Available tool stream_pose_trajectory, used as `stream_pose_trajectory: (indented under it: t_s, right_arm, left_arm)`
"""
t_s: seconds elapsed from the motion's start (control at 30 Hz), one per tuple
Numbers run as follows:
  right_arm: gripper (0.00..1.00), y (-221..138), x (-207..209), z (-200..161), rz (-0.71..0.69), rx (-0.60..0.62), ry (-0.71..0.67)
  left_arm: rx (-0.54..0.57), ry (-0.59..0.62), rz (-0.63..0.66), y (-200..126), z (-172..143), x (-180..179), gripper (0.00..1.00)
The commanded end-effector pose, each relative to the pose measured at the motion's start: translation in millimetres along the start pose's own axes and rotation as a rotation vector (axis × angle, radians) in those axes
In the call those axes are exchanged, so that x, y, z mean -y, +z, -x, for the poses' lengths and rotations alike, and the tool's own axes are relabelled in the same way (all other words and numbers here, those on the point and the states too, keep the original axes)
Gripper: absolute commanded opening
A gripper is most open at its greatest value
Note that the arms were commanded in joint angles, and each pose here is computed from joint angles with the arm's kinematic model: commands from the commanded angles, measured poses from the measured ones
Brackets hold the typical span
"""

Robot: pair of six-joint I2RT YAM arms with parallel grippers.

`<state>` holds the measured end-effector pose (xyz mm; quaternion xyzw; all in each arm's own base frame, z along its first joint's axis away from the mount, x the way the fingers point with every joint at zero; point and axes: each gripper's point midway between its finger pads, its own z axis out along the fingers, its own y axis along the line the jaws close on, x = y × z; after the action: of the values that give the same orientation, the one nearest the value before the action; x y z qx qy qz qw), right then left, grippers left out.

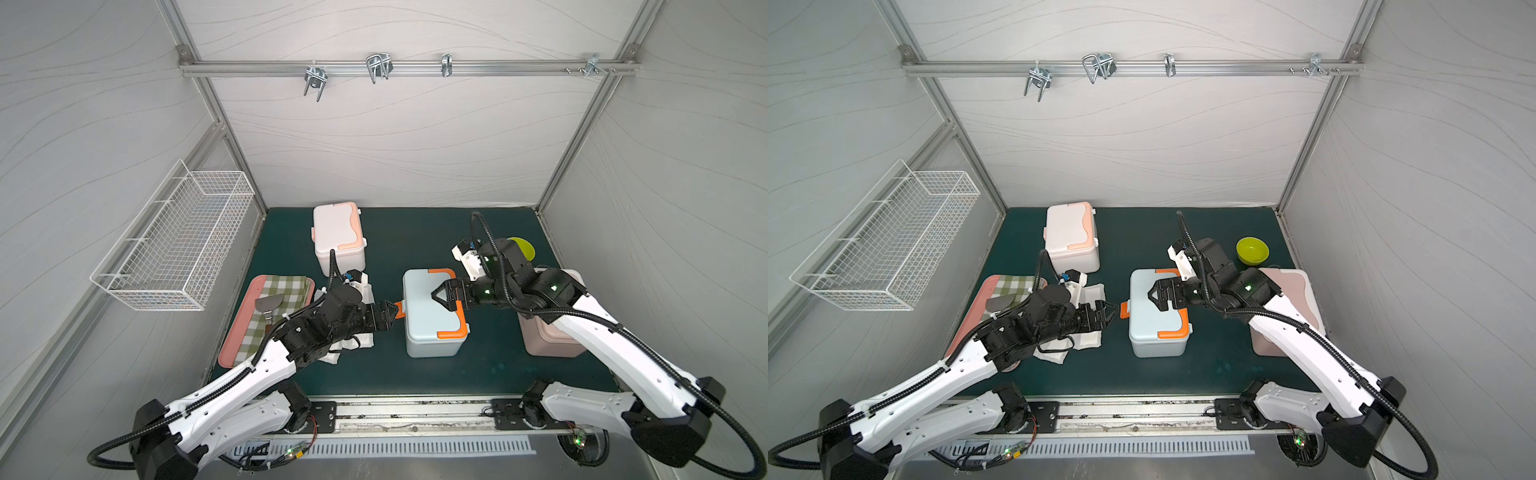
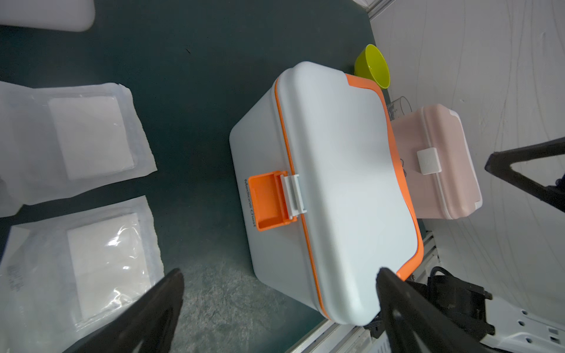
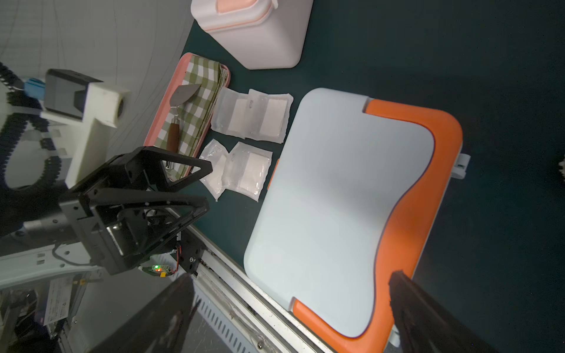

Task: Open first aid kits and take out gauze
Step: Close the lid of the first aid kit.

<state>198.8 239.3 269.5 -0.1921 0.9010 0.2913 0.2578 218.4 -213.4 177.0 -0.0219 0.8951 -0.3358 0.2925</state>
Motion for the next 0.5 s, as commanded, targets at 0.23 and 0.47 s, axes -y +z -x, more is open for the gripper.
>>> stream_pose_trajectory:
  t_s: [0.23, 0.47]
  right_arm:
    - [0.87, 30.6, 11.4, -3.5, -0.125, -0.098, -0.128]
    - [0.68, 66.1, 8.6, -11.4, -0.243, -0.201, -0.236]
  left_arm:
    - [-0.072, -0.207, -0.296, 17.1, 11.9, 9.0, 0.98]
    - [-0.088, -0.267, -0.354, 36.5, 16.1, 3.2, 0.98]
